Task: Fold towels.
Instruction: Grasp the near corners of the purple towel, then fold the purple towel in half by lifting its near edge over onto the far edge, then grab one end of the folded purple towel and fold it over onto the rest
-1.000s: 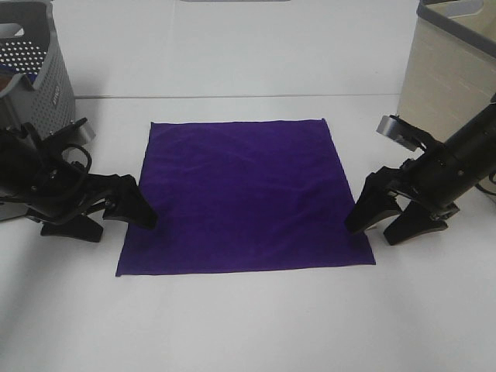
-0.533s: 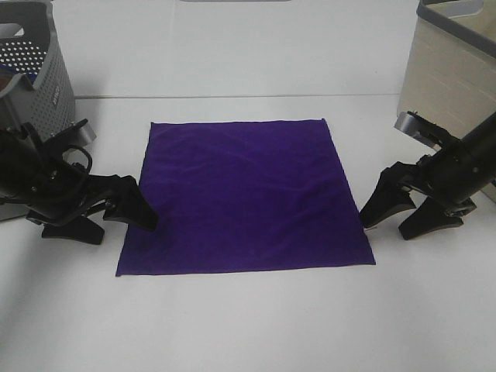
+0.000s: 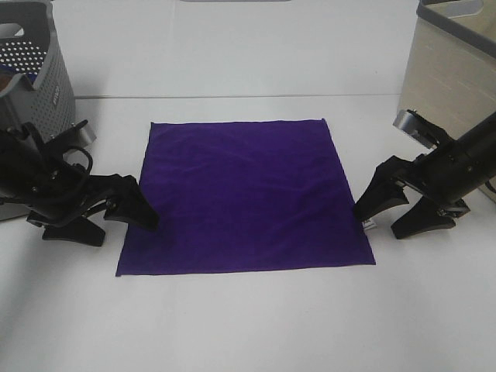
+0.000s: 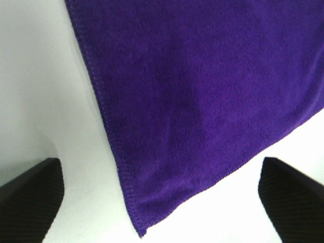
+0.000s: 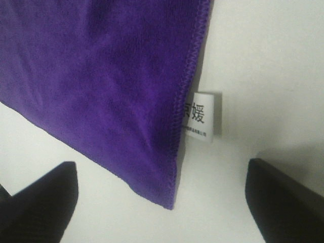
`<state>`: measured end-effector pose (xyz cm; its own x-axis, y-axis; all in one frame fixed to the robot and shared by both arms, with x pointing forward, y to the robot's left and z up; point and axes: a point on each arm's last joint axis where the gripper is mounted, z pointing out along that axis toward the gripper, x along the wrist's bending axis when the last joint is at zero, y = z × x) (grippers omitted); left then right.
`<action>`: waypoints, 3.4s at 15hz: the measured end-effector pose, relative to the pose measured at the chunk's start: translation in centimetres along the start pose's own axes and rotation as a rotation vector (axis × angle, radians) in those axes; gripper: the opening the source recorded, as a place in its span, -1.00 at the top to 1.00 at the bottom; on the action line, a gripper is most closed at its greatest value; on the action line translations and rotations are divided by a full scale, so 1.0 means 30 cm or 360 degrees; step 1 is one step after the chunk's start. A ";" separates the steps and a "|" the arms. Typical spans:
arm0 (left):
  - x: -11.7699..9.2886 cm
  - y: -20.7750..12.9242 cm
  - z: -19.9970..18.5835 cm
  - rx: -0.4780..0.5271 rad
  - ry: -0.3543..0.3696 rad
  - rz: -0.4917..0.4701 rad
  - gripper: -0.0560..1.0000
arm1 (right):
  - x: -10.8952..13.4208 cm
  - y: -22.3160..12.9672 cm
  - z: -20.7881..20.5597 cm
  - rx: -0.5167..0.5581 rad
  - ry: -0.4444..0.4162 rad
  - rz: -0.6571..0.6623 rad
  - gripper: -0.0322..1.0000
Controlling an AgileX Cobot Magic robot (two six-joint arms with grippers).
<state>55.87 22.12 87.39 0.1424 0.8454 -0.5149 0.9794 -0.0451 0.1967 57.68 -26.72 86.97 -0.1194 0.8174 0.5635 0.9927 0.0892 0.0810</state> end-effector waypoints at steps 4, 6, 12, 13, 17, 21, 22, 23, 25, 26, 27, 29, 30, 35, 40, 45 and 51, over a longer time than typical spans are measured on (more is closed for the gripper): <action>-0.042 -0.004 0.028 -0.0004 0.0042 0.0037 -0.90 | -0.011 -0.001 0.025 0.0028 0.0039 0.0106 -0.69; -0.078 0.001 0.057 0.0001 0.0077 0.0093 -0.80 | 0.001 0.004 0.068 0.0086 0.0104 0.0164 -0.56; -0.263 0.109 0.242 0.0311 -0.0056 0.0138 -0.49 | 0.190 0.084 0.221 0.0397 -0.0075 -0.0089 -0.05; -0.290 0.116 0.272 0.0377 0.0043 0.0154 -0.05 | 0.189 0.097 0.220 0.0413 -0.0164 -0.0081 0.47; -0.275 0.109 0.280 0.0433 0.0123 0.0154 0.83 | 0.182 0.102 0.218 0.0428 -0.0185 -0.0089 0.89; -0.282 0.093 0.239 0.0547 0.0199 0.0309 0.86 | 0.200 0.086 0.195 0.0489 -0.0163 -0.0101 0.89; -0.285 0.093 0.221 0.0542 0.0243 0.0346 0.86 | 0.223 0.085 0.174 0.0471 -0.0156 -0.0114 0.89; -0.295 0.101 0.186 0.0503 0.0273 0.0362 0.86 | 0.260 0.089 0.137 0.0422 -0.0137 -0.0136 0.89; -0.321 0.140 0.090 0.0371 0.0270 0.0374 0.86 | 0.335 0.102 0.032 0.0276 -0.0121 -0.0197 0.89; -0.324 0.164 0.054 0.0309 0.0264 0.0372 0.86 | 0.361 0.115 -0.001 0.0217 -0.0114 -0.0219 0.89; -0.325 0.190 0.032 0.0255 0.0262 0.0369 0.86 | 0.380 0.144 -0.022 0.0157 -0.0110 -0.0251 0.89; -0.323 0.260 0.001 0.0107 0.0277 0.0392 0.86 | 0.409 0.233 -0.049 0.0027 -0.0116 -0.0327 0.89; -0.320 0.293 -0.001 0.0037 0.0291 0.0407 0.86 | 0.416 0.289 -0.051 -0.0032 -0.0127 -0.0368 0.89; -0.299 0.469 0.074 -0.0215 0.0333 0.0479 0.75 | 0.403 0.557 0.001 -0.0281 -0.0198 -0.0514 0.89; -0.283 0.596 0.168 -0.0321 0.0337 0.0545 0.64 | 0.324 0.618 0.096 -0.0264 -0.0307 -0.0450 0.89; -0.273 0.586 0.177 -0.0200 0.0368 0.0537 -0.35 | 0.322 0.617 0.099 -0.0257 -0.0309 -0.0445 -0.36; -0.259 0.579 -0.002 0.0100 0.0642 0.0432 -0.48 | 0.443 0.568 -0.086 -0.0197 -0.0295 -0.0494 -0.85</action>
<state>71.76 14.80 94.86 0.3394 0.9368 -0.0853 0.9230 -0.3142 0.2223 72.98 -15.79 97.95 -0.3978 0.8525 0.3391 0.8990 0.2884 0.3297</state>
